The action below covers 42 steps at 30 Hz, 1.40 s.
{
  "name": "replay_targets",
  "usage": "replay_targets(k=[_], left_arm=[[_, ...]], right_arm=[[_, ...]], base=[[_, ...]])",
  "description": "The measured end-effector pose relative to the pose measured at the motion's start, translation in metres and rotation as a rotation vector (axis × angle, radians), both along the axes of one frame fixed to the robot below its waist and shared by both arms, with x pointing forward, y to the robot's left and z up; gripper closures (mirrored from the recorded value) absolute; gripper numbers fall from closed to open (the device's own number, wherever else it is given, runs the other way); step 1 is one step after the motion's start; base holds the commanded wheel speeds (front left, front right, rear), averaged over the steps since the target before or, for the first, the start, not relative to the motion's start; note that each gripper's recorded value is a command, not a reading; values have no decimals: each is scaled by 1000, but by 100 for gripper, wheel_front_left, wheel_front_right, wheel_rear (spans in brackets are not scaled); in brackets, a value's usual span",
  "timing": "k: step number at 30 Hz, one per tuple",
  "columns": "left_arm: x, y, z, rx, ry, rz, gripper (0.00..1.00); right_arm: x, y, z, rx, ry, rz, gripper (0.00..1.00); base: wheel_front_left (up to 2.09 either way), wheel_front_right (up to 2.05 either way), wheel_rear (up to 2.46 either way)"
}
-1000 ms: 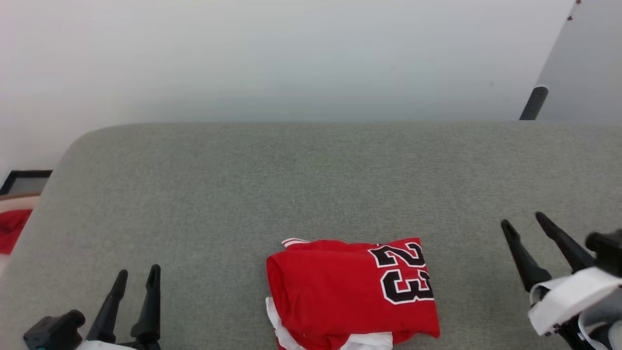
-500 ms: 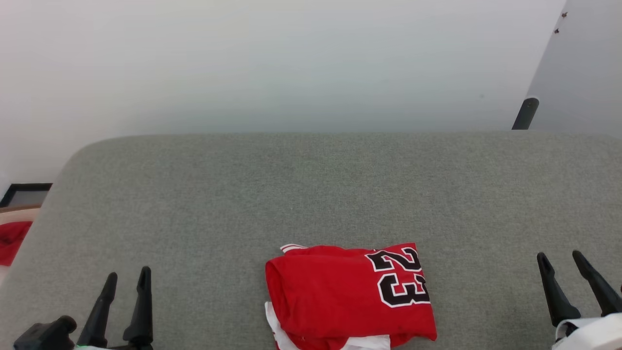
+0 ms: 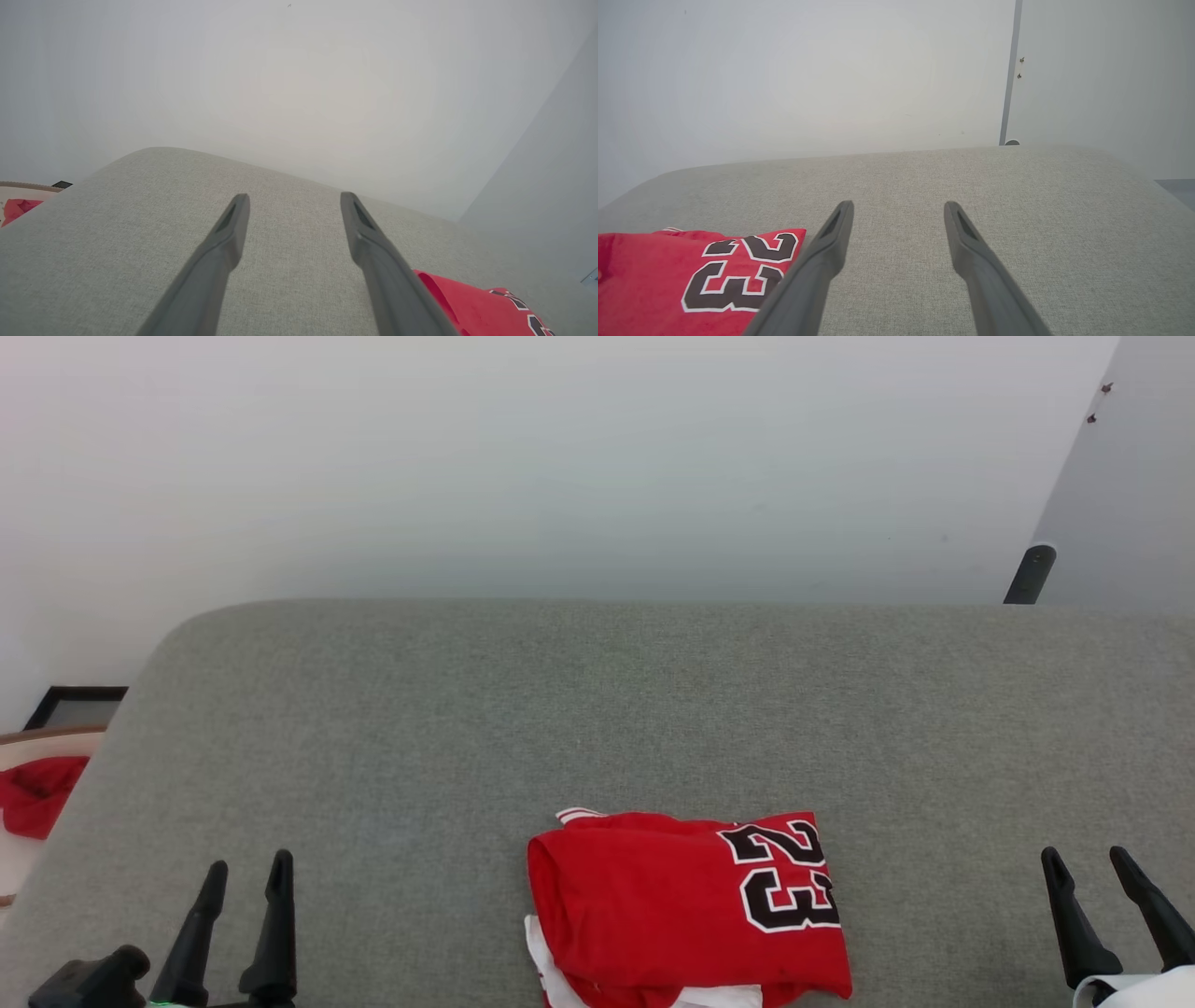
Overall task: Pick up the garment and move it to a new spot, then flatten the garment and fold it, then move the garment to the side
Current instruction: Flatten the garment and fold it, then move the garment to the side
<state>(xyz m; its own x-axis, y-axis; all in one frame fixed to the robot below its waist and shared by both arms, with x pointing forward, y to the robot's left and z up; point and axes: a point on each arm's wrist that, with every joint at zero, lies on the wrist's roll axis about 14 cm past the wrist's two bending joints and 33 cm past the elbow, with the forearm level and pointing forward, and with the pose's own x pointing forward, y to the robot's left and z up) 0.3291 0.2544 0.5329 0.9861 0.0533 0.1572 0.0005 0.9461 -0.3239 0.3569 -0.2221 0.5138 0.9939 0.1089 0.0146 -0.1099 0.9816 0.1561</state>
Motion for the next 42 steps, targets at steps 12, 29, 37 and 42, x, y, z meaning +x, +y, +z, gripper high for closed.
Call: replay_targets(k=[12, 29, 37, 42], left_arm=[[-8, 9, 1, 0, -5, 30, 0], [-41, 39, -7, 4, 20, 133, 0], [-55, 50, -15, 0, 47, 179, 0], [-52, 49, -20, -13, 68, 187, 0]], right_arm=[[7, 24, -4, -5, 24, 70, 0], [20, 112, -50, -11, 279, 319, 0], [21, 130, -84, -57, 507, 393, 0], [27, 129, -100, -85, 625, 398, 0]], base=[[0, 0, 0], [0, 0, 0], [0, 0, 0], [0, 0, 0]])
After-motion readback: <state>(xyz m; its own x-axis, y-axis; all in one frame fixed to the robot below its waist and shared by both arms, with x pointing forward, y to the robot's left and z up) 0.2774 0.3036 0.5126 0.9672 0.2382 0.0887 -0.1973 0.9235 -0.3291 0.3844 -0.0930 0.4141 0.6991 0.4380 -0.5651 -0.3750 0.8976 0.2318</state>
